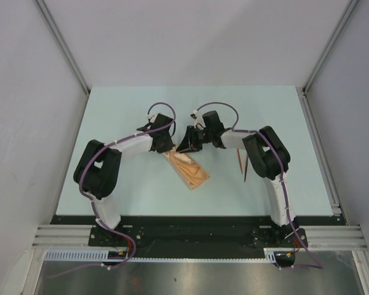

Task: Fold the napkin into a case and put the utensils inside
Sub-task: Grasp the top corner of the smaller rectangle folded napkin from the folded napkin.

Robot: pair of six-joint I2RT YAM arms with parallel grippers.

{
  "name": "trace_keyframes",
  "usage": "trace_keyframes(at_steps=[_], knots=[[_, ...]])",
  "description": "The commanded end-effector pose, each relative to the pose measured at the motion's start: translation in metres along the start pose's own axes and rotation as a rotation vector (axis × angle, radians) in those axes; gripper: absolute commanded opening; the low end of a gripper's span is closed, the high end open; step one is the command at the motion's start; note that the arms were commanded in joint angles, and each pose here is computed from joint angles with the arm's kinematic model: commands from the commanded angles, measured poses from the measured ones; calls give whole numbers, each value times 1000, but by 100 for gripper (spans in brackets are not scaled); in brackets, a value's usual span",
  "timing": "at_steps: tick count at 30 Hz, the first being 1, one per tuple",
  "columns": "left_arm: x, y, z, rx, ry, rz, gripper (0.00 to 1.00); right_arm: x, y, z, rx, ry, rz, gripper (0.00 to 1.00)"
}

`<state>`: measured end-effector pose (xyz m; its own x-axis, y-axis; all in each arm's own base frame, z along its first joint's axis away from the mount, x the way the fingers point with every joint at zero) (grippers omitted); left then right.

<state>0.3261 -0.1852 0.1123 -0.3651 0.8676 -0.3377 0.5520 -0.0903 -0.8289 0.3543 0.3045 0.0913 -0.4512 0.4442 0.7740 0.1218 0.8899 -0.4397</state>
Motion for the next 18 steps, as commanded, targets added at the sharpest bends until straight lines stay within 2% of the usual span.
trace_keyframes(at_steps=[1, 4, 7, 13, 18], knots=[[-10, -1, -6, -11, -32, 46, 0, 10, -4, -4, -9, -48, -20, 34], [-11, -3, -6, -13, -34, 54, 0, 6, 8, -11, -12, -72, 0, 28], [-12, -3, -7, -14, -36, 58, 0, 3, 25, -11, 24, -60, 1, 12], [-14, 8, -6, -4, -41, 45, 0, -3, 57, 10, 82, -30, -20, 4], [-13, 17, -4, 3, -50, 21, 0, 7, 50, 7, 77, -46, -27, 4]])
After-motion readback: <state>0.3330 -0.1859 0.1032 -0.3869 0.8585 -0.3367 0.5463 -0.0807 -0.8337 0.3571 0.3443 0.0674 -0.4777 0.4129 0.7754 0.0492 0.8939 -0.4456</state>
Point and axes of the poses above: each gripper's point midway between its finger pads, its own y axis out along the fingers, its own x axis along the line the jaws close on, z = x × y, the point moved 9 cm from there along -y, back along the fingers, and after that the axes turned 10 degrees about -y, right-handed, at the moved point
